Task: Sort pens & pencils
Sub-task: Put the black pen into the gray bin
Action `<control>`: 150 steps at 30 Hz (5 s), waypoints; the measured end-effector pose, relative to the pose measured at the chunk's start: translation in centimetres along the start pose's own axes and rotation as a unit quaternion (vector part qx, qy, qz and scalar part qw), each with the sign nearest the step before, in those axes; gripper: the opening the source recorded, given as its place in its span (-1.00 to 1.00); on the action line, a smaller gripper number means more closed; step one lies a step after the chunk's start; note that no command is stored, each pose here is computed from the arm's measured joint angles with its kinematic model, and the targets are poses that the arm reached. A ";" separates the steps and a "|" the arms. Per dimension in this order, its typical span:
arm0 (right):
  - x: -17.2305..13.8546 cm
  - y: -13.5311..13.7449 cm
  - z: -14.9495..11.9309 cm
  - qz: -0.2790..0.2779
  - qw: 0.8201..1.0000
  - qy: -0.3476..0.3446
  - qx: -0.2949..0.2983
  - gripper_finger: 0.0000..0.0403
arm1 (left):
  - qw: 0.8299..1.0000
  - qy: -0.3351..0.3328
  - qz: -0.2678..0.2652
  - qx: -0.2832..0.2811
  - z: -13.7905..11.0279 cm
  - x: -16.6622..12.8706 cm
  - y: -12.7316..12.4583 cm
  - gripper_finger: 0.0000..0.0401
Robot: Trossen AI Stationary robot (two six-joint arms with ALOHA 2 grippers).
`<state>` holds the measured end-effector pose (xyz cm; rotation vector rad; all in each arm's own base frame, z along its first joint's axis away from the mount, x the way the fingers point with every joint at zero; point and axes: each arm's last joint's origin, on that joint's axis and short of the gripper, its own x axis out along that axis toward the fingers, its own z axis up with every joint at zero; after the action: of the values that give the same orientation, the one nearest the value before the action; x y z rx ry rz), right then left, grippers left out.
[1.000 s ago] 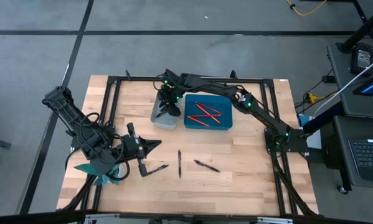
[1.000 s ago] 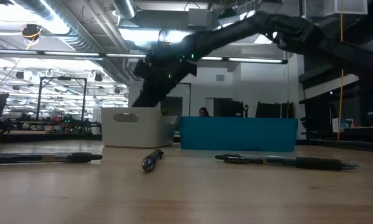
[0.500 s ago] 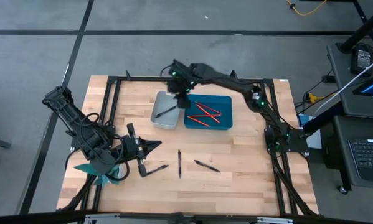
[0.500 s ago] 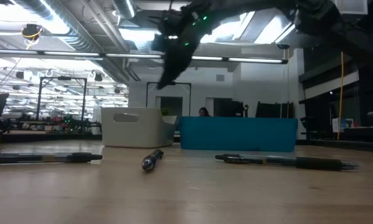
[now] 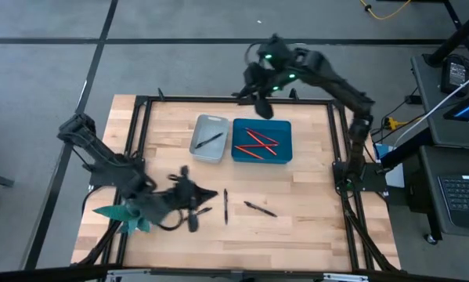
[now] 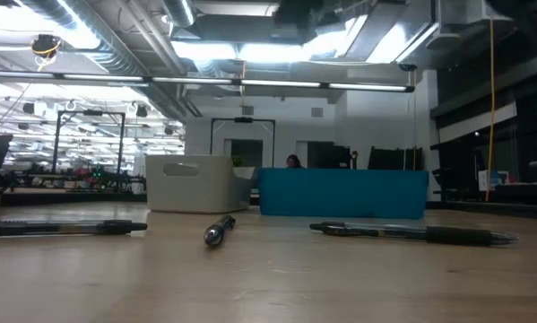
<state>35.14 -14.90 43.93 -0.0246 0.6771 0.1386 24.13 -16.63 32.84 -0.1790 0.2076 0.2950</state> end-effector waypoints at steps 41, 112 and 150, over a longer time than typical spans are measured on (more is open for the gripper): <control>-7.2 6.4 1.6 0.037 0.996 -0.074 -0.027 -0.38 | 0.829 0.364 0.336 -0.258 -8.4 16.9 -1.3 -1.00; -7.2 6.9 1.3 0.116 0.988 -0.080 -0.066 -0.38 | 0.748 0.409 0.396 -0.341 -13.8 20.1 -0.5 -0.58; -7.0 7.5 1.4 0.123 0.986 -0.080 -0.073 -0.38 | 0.745 0.450 0.366 -0.330 -15.2 20.4 0.7 -0.91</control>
<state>29.61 -8.25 49.63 -0.0699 0.5056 0.4231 40.37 -13.62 13.46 -0.9680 1.1641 1.0694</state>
